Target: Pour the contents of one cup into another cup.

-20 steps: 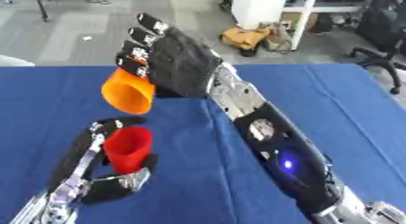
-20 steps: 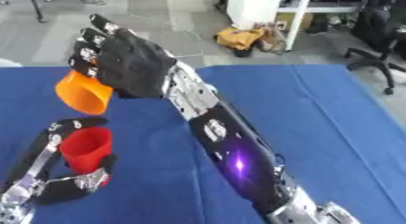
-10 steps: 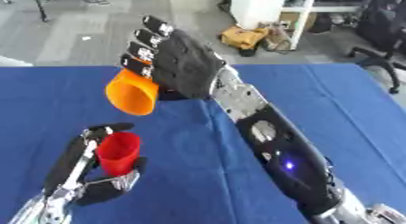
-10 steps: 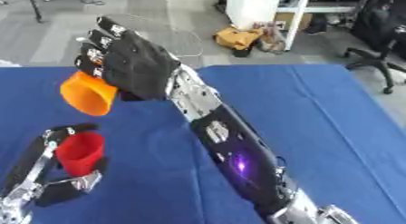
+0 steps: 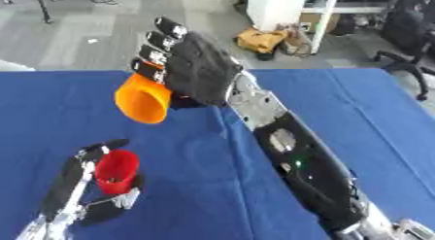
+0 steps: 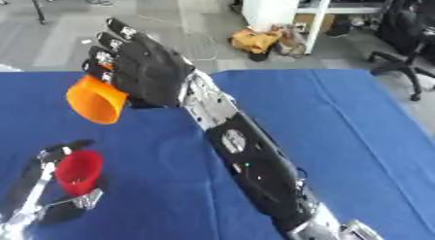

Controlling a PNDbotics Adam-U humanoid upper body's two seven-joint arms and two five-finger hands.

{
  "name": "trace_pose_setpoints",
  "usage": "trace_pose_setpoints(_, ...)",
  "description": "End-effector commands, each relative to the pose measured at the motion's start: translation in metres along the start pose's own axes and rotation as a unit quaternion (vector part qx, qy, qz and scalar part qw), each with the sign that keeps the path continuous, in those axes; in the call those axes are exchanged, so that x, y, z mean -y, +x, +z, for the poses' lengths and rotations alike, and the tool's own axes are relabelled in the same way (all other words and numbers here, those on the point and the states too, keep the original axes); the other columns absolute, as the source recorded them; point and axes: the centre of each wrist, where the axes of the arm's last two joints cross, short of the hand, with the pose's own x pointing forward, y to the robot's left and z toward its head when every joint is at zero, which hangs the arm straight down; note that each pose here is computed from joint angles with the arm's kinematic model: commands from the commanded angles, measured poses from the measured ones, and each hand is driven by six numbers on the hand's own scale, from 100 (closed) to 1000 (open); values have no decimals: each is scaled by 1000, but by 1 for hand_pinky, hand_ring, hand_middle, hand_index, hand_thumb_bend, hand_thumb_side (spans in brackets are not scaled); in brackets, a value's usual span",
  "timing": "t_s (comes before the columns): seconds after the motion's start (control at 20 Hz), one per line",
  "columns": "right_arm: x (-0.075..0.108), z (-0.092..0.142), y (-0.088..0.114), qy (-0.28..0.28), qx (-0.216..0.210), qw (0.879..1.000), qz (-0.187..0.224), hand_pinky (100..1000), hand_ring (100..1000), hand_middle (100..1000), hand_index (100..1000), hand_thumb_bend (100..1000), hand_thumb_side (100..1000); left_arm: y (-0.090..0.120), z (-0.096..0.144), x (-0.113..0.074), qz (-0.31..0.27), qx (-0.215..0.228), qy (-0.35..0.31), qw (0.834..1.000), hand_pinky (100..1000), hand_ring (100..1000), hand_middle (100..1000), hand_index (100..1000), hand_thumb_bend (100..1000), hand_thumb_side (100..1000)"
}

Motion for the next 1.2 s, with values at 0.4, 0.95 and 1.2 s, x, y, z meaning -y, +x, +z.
trace_pose_setpoints(0.4, 0, 12, -12, -85, 14, 994, -65, 392, 287, 253, 299, 100, 485, 13, 9, -16, 25, 4, 43, 999, 604, 670, 668, 866, 896, 743)
trace_pose_setpoints(0.95, -31, 83, 11, -49, -157, 975, -152, 408, 126, 100, 172, 275, 100, 31, 5, -46, 86, -27, 72, 993, 659, 833, 823, 868, 622, 1000)
trace_pose_setpoints(1.2, -48, 145, 66, 37, -274, 934, -225, 465, 168, 102, 192, 565, 120, 42, -1, -54, 120, -47, 85, 988, 665, 848, 836, 869, 599, 1000)
